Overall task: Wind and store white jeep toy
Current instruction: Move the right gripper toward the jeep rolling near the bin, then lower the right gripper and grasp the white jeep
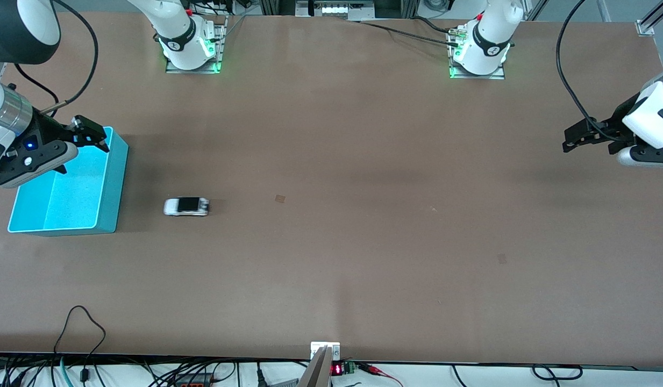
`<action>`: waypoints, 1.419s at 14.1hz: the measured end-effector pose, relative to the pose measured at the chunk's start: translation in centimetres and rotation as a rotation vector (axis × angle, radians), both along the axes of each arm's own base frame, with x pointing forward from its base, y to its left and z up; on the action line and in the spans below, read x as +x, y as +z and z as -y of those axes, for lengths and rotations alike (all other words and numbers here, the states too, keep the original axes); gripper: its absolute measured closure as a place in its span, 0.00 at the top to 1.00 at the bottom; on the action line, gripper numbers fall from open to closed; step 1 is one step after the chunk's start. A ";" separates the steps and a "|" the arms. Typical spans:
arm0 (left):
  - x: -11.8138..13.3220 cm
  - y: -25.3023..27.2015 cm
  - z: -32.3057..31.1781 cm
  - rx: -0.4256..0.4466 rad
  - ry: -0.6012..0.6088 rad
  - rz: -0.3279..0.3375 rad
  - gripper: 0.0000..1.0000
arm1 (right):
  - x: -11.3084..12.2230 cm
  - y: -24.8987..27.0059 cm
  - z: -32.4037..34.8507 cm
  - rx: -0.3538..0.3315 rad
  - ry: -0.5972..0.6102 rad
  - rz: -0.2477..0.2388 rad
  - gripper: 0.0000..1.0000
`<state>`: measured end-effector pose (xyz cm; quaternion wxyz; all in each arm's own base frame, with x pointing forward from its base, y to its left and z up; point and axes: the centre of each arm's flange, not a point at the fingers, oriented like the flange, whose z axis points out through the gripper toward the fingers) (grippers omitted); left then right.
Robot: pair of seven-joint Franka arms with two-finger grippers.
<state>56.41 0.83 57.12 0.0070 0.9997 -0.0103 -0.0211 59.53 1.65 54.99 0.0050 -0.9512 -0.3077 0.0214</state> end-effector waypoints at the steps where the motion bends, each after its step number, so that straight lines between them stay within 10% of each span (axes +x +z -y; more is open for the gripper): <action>1: 0.0 -0.1 -0.2 0.000 0.003 -0.002 1.00 | 0.2 -0.5 0.5 0.002 0.052 -0.008 1.00; 14: -1.1 0.7 1.4 -0.003 -0.026 0.004 1.00 | 3.5 -13.5 4.5 0.028 0.455 -0.192 1.00; 20: -1.3 0.7 1.4 -0.003 -0.027 -0.009 1.00 | 5.7 -23.9 4.8 0.021 0.528 -0.177 1.00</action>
